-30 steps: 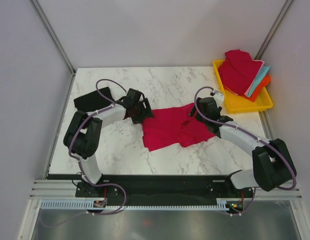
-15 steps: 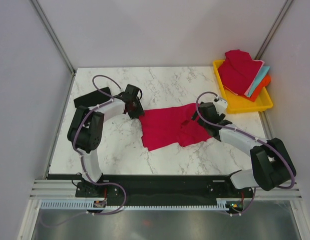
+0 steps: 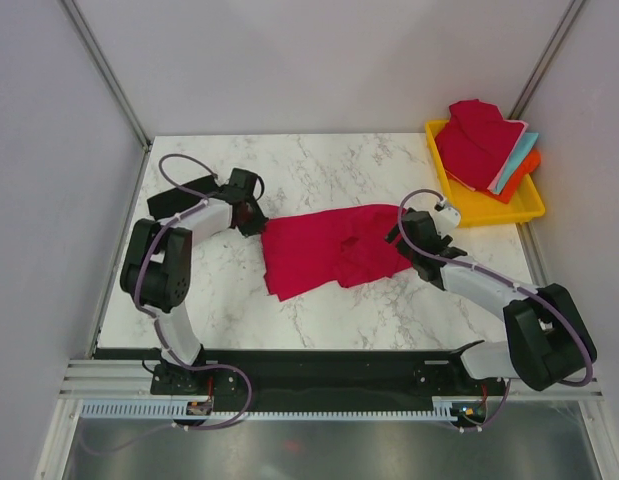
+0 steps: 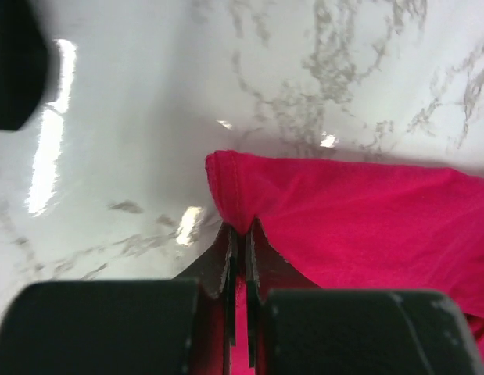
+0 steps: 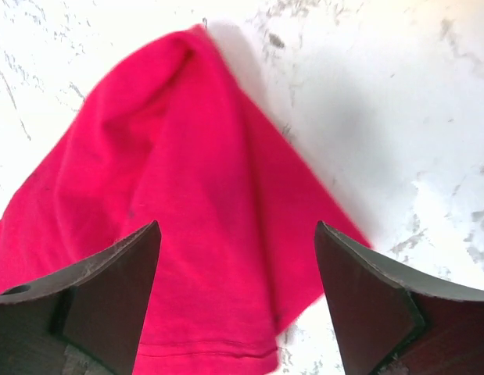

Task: Fold and stack the t-shirts
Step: Flatten the tshirt out

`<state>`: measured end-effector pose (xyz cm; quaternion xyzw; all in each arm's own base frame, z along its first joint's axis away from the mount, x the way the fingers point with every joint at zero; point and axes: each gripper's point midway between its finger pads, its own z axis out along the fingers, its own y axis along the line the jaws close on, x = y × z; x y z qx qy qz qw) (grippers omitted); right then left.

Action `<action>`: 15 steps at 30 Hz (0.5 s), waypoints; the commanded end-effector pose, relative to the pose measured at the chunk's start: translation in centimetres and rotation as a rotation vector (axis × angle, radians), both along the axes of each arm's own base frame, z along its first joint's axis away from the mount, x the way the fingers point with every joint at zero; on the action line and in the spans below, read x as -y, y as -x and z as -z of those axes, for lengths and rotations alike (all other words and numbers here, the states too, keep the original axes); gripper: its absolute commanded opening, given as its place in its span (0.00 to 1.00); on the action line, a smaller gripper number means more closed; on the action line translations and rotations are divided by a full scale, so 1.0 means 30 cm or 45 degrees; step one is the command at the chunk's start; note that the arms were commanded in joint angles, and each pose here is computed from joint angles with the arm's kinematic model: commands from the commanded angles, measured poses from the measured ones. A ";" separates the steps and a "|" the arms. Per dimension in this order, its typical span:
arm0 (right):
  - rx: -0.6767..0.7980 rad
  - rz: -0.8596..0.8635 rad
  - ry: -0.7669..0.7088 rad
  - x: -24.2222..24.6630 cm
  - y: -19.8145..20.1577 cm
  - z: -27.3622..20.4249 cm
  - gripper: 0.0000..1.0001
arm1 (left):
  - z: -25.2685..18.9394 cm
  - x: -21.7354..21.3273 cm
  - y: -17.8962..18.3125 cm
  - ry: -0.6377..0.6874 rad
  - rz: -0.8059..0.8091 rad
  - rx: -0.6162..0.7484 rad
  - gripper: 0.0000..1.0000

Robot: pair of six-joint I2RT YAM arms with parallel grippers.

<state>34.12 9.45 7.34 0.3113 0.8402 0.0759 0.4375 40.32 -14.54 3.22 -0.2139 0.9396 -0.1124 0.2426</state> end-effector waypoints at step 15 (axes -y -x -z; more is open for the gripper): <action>-0.070 -0.172 -0.154 -0.264 0.051 0.072 0.76 | -0.050 -0.218 0.001 0.012 -0.376 0.048 0.02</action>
